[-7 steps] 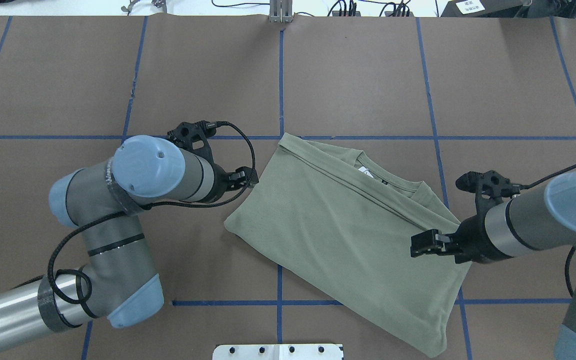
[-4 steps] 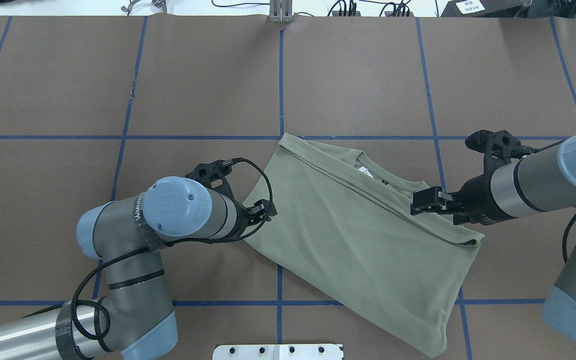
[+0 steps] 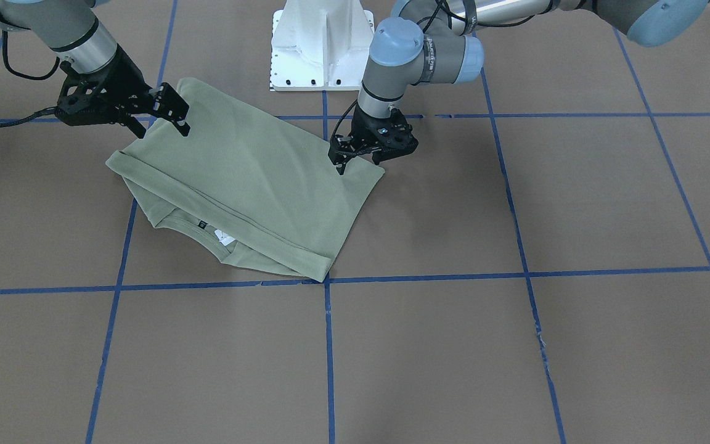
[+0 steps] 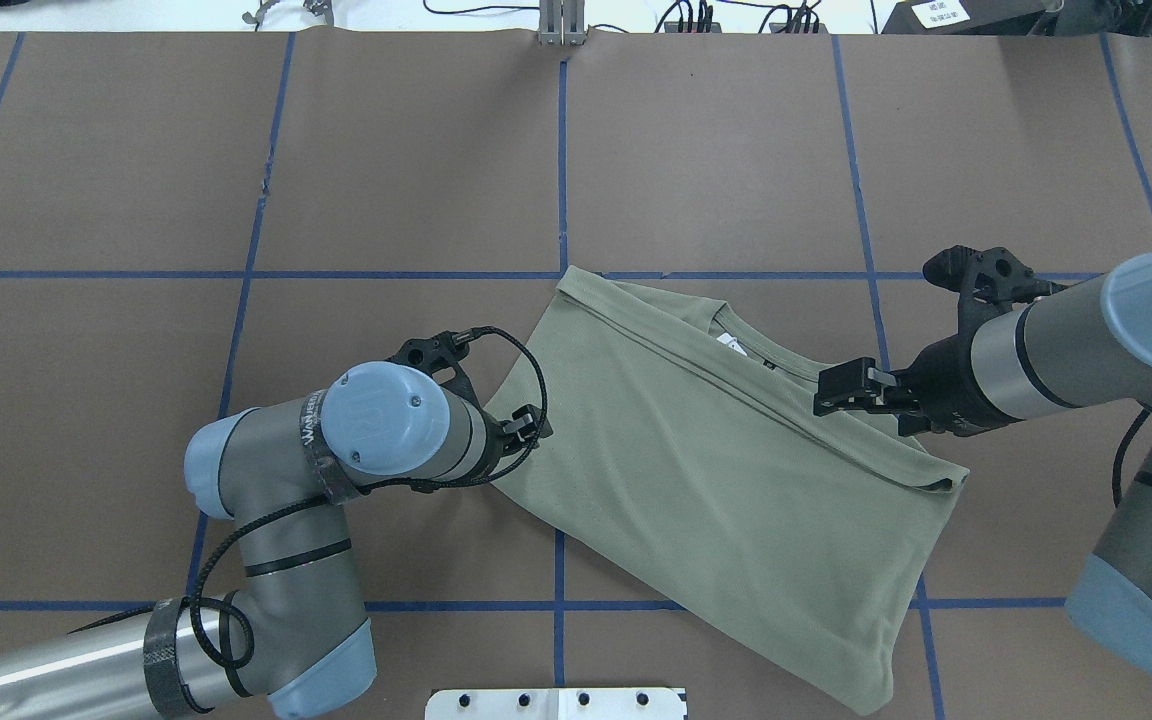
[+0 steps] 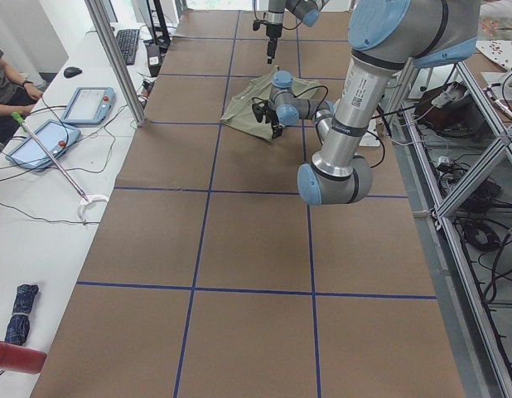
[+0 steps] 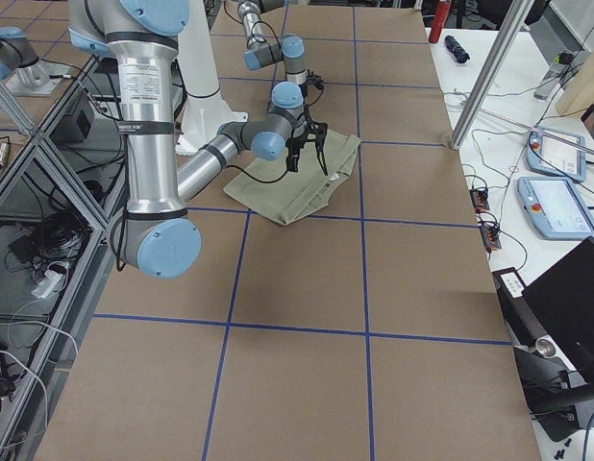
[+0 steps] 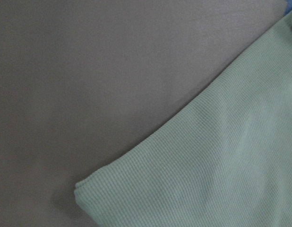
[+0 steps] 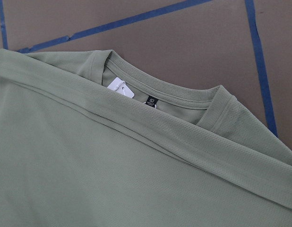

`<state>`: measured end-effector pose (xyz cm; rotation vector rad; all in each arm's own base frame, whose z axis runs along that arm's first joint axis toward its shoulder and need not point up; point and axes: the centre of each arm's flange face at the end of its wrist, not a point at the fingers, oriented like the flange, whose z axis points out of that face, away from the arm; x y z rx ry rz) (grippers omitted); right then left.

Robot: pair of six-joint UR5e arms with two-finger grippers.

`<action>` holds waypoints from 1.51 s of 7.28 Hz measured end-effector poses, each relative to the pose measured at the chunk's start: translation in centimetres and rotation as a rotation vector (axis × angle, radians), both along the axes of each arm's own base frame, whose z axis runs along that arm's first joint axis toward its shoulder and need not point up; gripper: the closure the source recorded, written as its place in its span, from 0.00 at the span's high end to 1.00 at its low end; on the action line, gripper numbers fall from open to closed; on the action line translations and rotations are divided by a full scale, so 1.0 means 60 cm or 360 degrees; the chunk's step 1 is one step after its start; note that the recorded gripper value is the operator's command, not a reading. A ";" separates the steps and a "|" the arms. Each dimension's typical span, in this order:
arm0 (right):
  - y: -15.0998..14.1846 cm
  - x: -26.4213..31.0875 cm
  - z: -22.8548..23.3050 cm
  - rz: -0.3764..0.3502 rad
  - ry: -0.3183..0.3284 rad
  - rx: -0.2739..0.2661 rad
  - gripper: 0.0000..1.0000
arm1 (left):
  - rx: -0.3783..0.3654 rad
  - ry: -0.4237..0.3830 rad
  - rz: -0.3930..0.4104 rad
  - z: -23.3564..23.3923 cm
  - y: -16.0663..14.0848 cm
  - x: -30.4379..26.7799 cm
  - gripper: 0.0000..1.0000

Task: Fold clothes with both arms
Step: 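Pull the shirt's far end with the left gripper while the right withdraws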

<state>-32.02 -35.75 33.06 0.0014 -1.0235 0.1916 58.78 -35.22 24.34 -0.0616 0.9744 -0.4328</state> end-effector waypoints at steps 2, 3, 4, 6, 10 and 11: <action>-0.001 0.001 0.000 0.0003 -0.0001 -0.0001 1.00 | -0.0025 -0.0063 -0.0005 0.008 -0.002 -0.002 0.35; -0.002 0.002 -0.001 0.0003 -0.0003 0.0000 1.00 | -0.0041 -0.0069 -0.0015 0.008 -0.002 -0.003 0.00; -0.002 0.003 -0.002 0.0003 -0.0005 0.0000 1.00 | -0.0058 -0.0064 -0.0028 0.004 -0.002 -0.004 0.00; -0.003 0.004 -0.001 0.0005 -0.0005 -0.0003 1.00 | -0.0064 -0.0036 -0.0033 -0.010 0.001 -0.009 0.00; -0.005 0.008 0.001 0.0011 -0.0002 -0.0006 1.00 | -0.0029 -0.0032 -0.0124 -0.014 -0.069 -0.063 0.00; -0.007 0.009 0.001 0.0016 -0.0002 -0.0006 1.00 | 0.0016 -0.0058 -0.0162 -0.006 -0.115 -0.092 0.00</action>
